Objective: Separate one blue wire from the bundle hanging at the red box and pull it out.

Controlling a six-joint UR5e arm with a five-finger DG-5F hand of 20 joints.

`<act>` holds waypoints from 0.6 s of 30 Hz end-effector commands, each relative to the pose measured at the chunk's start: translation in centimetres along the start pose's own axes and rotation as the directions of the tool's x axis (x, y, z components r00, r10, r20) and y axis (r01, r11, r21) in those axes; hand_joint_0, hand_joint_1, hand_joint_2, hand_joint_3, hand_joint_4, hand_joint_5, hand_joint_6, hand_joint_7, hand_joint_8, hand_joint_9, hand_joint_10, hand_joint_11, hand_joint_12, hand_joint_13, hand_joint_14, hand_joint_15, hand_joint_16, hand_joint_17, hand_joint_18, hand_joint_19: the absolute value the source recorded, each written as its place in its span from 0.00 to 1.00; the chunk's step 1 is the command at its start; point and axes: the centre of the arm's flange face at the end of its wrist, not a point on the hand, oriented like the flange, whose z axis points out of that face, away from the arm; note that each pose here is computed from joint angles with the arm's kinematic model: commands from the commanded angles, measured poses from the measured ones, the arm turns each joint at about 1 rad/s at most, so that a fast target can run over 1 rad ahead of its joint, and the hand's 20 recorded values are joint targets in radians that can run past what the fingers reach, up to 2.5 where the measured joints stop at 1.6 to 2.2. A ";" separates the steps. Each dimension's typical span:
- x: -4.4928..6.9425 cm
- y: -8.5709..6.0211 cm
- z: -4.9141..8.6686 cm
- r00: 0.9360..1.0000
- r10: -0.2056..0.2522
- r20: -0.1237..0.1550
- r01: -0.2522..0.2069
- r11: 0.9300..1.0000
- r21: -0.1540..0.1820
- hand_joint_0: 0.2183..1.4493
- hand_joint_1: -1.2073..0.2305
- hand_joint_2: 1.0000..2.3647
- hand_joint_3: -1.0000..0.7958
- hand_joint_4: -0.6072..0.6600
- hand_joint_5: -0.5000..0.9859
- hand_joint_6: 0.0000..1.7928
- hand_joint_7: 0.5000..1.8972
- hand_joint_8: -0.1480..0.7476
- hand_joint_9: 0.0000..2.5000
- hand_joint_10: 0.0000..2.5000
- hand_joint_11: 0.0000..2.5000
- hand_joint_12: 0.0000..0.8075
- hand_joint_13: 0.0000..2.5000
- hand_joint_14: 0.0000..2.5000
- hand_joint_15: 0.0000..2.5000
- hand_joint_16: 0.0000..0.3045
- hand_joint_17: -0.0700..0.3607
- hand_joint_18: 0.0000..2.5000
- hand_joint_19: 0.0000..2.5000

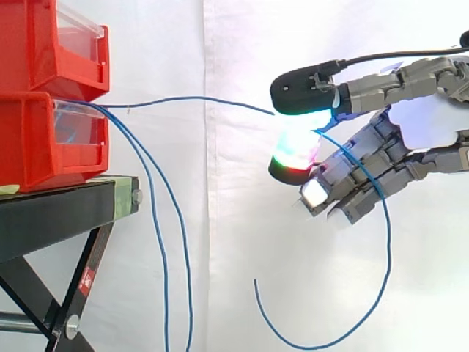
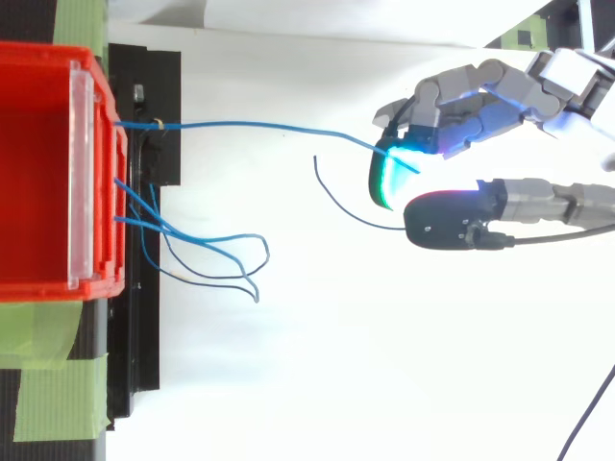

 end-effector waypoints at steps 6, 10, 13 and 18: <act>0.0 0.0 0.0 1.000 -0.001 0.000 0.001 1.000 0.000 0.30 0.27 0.01 0.54 0.47 0.27 0.47 0.55 0.56 0.36 0.01 0.32 0.56 0.16 0.00 0.12 0.20 0.49 0.26 0.17; 0.0 0.0 0.0 1.000 -0.001 0.000 0.001 1.000 0.000 0.31 0.27 0.01 0.54 0.48 0.27 0.47 0.55 0.56 0.37 0.01 0.32 0.55 0.17 0.00 0.12 0.21 0.49 0.26 0.16; 0.0 0.0 0.0 1.000 -0.001 0.000 0.001 1.000 0.000 0.31 0.27 0.01 0.54 0.48 0.27 0.47 0.55 0.56 0.37 0.01 0.32 0.56 0.17 0.00 0.12 0.21 0.49 0.26 0.16; 0.0 0.0 0.0 1.000 -0.001 0.000 0.001 1.000 0.000 0.31 0.27 0.01 0.54 0.47 0.28 0.48 0.53 0.55 0.38 0.01 0.33 0.56 0.18 0.00 0.13 0.21 0.50 0.26 0.15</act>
